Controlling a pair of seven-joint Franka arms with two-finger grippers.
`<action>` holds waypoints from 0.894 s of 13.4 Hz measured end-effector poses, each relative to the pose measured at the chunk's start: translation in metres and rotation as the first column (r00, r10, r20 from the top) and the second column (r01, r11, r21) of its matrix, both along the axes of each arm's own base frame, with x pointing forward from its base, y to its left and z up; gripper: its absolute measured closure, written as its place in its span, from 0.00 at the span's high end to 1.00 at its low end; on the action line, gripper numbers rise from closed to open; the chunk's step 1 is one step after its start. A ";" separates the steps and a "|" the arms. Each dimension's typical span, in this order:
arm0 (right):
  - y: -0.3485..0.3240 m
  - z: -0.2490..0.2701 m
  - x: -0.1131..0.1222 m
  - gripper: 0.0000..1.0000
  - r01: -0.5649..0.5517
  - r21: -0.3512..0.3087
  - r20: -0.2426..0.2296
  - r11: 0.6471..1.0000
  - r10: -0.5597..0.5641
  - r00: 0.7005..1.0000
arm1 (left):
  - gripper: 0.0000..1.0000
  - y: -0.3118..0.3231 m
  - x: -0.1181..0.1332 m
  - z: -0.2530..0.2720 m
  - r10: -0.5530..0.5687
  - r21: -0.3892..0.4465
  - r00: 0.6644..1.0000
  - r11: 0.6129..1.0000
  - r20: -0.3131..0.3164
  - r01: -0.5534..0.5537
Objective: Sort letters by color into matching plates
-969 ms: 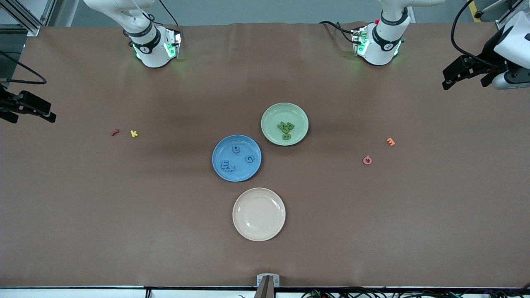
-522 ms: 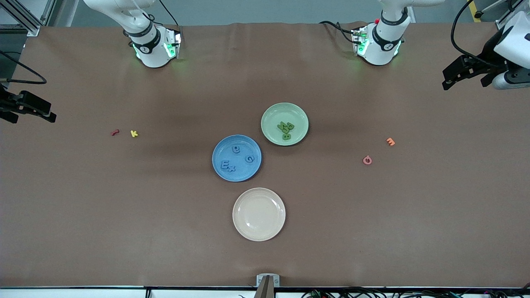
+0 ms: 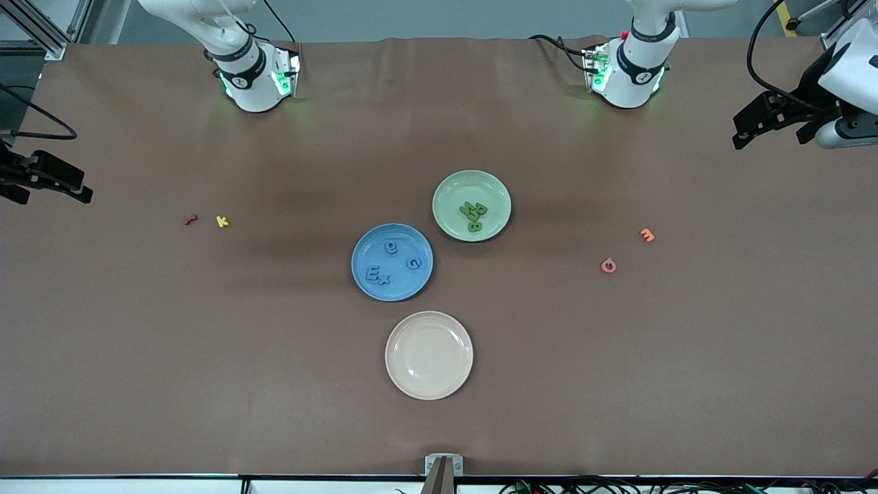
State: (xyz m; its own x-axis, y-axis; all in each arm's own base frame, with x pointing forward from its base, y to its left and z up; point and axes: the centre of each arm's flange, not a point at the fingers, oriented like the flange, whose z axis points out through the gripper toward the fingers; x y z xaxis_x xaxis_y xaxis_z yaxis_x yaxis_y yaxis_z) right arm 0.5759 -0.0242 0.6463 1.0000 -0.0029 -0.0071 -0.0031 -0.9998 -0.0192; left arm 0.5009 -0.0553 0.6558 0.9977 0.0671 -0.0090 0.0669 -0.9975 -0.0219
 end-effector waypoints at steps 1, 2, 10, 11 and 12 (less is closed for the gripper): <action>0.000 0.000 0.000 1.00 0.000 0.000 0.000 1.000 0.000 1.000 | 1.00 0.000 0.000 0.000 0.000 0.000 1.000 1.000 0.000 0.000; 0.000 0.000 0.000 1.00 0.000 0.000 0.000 1.000 0.000 1.000 | 1.00 0.000 0.000 0.000 0.000 0.000 1.000 1.000 0.000 0.000; 0.000 0.000 0.000 1.00 0.000 -0.002 0.001 1.000 0.000 1.000 | 1.00 -0.005 -0.001 0.002 -0.011 0.000 1.000 1.000 0.004 0.011; 0.000 0.000 0.000 1.00 0.000 -0.002 0.001 1.000 0.000 1.000 | 1.00 -0.006 -0.001 0.002 -0.012 0.000 1.000 1.000 0.005 0.012; 0.000 0.000 0.000 1.00 0.000 -0.003 0.001 1.000 0.000 1.000 | 1.00 -0.006 -0.001 0.003 -0.012 0.000 1.000 1.000 0.007 0.012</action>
State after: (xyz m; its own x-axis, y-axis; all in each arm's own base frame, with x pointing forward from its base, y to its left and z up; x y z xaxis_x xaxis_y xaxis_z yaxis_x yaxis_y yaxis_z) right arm 0.5758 -0.0245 0.6468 1.0000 -0.0032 -0.0063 -0.0033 -0.9999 -0.0167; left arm 0.5002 -0.0616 0.6592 0.9985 0.0550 -0.0017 0.0549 -0.9983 -0.0211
